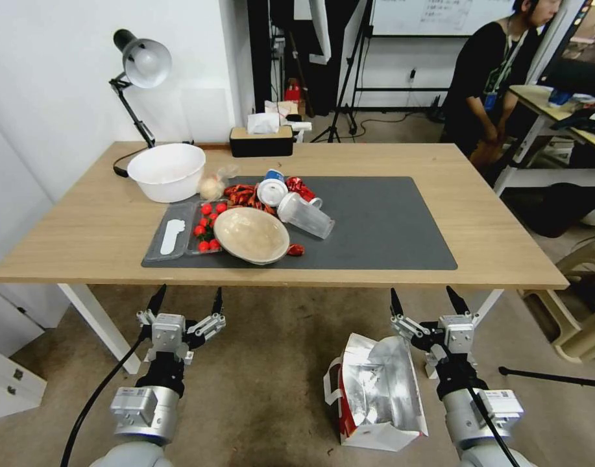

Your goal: Pick up the food delivery bag from the floor and place it on the table.

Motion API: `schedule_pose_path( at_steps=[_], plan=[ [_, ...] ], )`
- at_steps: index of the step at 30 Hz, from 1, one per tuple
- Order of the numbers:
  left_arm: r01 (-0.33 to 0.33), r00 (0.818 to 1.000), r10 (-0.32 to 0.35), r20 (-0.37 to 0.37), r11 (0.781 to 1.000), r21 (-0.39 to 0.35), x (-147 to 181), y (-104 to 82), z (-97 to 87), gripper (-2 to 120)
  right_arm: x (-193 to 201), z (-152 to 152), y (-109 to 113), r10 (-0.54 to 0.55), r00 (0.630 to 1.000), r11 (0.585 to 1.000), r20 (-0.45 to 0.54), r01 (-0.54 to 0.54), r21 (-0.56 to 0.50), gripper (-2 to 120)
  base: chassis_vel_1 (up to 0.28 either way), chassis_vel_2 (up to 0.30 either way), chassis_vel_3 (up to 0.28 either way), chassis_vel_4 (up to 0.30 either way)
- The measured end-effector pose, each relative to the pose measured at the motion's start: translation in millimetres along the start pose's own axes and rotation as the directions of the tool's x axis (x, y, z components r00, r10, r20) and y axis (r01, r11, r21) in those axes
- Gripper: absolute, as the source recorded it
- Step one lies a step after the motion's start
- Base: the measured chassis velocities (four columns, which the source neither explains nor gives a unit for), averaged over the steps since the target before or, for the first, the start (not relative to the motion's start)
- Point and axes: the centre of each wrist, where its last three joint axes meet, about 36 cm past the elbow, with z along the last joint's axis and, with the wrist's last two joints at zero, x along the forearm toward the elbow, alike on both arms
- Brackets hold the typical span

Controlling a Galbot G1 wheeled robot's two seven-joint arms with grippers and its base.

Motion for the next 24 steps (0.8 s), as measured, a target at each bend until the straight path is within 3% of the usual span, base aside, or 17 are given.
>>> schedule_pose_path(
  at_steps=[24],
  plan=[
    [0.000, 1.000, 0.000, 0.000, 1.000, 0.000, 0.0, 0.0, 0.0, 100, 0.0, 0.0, 0.0, 0.000, 1.000, 1.000, 0.000, 0.000, 0.000, 100, 0.000, 0.000, 0.000, 0.000]
  ],
)
